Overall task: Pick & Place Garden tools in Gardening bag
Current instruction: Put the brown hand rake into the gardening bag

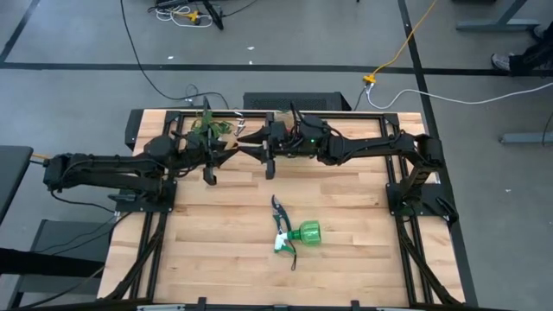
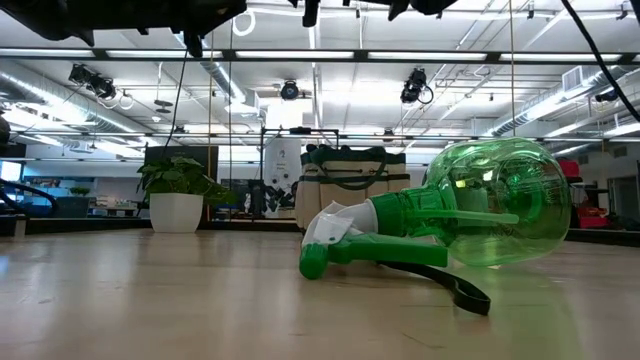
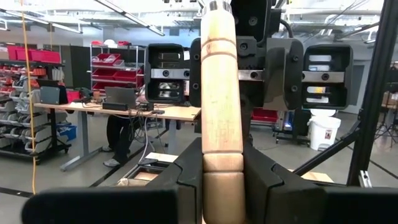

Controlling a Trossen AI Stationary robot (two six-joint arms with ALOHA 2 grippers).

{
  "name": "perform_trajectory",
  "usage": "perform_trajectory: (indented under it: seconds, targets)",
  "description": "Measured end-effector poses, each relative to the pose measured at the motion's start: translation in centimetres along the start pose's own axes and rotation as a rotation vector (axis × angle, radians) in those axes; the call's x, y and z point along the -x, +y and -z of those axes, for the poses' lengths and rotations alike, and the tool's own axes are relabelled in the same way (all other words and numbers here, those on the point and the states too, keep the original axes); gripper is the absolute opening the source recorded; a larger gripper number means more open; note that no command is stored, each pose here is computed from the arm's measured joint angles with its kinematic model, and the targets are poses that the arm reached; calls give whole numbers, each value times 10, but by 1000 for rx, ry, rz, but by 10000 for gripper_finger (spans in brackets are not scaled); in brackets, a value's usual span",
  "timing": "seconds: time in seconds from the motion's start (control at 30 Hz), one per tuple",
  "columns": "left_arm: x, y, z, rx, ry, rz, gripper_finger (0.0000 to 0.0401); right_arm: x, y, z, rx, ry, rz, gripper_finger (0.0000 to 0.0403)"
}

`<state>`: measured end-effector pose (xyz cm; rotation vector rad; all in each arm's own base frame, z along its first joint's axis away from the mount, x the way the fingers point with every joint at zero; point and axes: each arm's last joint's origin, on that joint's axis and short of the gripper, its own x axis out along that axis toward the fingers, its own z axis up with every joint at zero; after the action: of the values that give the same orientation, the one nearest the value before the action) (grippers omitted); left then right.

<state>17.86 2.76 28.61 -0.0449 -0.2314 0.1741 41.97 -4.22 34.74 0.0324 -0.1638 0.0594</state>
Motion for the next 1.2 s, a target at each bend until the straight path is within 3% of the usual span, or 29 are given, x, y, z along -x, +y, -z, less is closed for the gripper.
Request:
perform_trajectory:
  seconds: [0.47, 1.2]
  targets:
    - [0, -1, 1, -6, 11, 36, 67, 0, -2, 8, -24, 80, 50, 117]
    - [0, -1, 1, -2, 11, 32, 67, -1, 5, -6, -9, -60, 30, 117]
